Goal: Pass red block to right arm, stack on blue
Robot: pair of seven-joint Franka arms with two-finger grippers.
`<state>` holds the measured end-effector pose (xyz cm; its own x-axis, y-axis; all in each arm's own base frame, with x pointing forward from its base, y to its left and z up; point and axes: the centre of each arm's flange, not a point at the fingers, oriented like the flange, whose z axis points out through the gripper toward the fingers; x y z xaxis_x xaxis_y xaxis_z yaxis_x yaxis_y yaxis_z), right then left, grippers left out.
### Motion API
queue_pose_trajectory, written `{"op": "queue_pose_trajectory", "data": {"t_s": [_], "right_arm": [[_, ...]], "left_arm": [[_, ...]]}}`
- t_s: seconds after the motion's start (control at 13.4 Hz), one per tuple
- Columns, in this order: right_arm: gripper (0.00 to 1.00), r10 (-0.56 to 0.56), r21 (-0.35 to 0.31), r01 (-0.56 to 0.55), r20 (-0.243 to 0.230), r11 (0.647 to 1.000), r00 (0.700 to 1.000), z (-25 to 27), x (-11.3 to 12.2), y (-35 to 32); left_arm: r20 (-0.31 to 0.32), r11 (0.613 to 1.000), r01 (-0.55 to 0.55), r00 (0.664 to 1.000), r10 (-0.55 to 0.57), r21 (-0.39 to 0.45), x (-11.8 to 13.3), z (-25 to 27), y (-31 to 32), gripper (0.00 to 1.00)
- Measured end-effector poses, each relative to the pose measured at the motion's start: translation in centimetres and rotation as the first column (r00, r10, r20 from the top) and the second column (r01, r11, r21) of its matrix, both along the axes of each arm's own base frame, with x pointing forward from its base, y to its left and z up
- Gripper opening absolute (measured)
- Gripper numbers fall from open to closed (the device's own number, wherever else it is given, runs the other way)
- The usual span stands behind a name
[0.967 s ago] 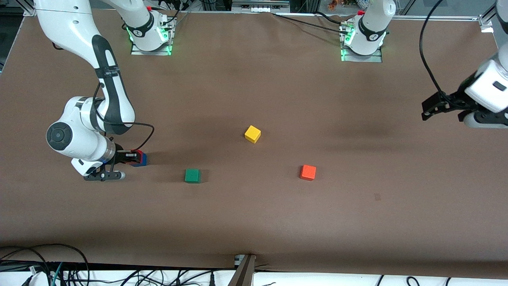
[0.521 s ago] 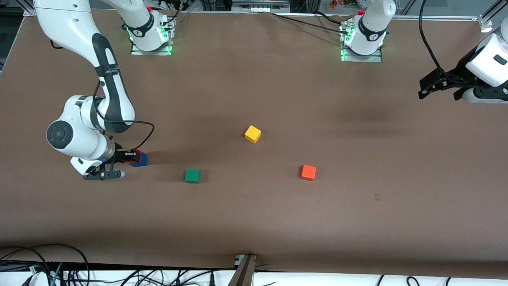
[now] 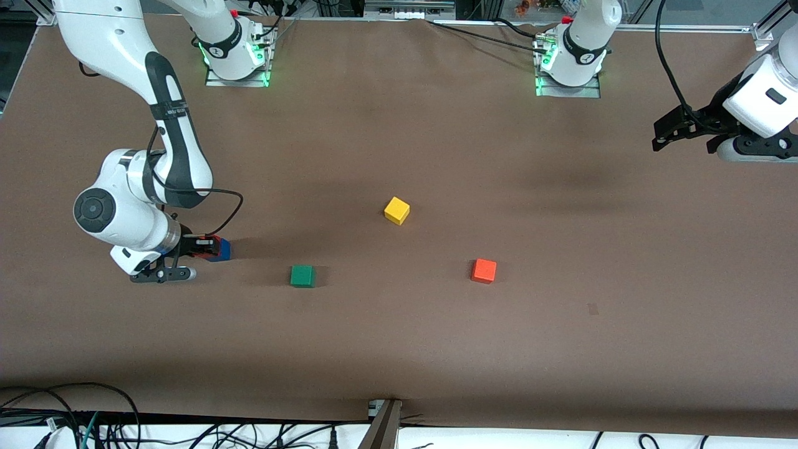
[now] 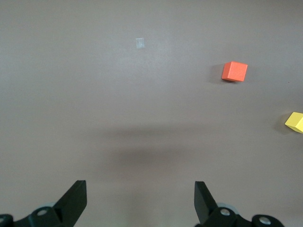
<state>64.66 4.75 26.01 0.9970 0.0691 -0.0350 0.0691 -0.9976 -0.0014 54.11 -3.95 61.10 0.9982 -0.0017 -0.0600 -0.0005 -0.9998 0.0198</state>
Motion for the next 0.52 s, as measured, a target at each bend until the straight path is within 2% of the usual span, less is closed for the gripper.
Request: {"op": "queue_pose_trajectory", "data": {"t_s": [0.52], "right_arm": [[0.56,0.000,0.000,0.000,-0.001,1.000,1.000,-0.16,-0.09,0.08]], "left_arm": [[0.004,1.000,0.009,1.000,-0.009,0.000,-0.02,0.18,-0.49,1.00]]}}
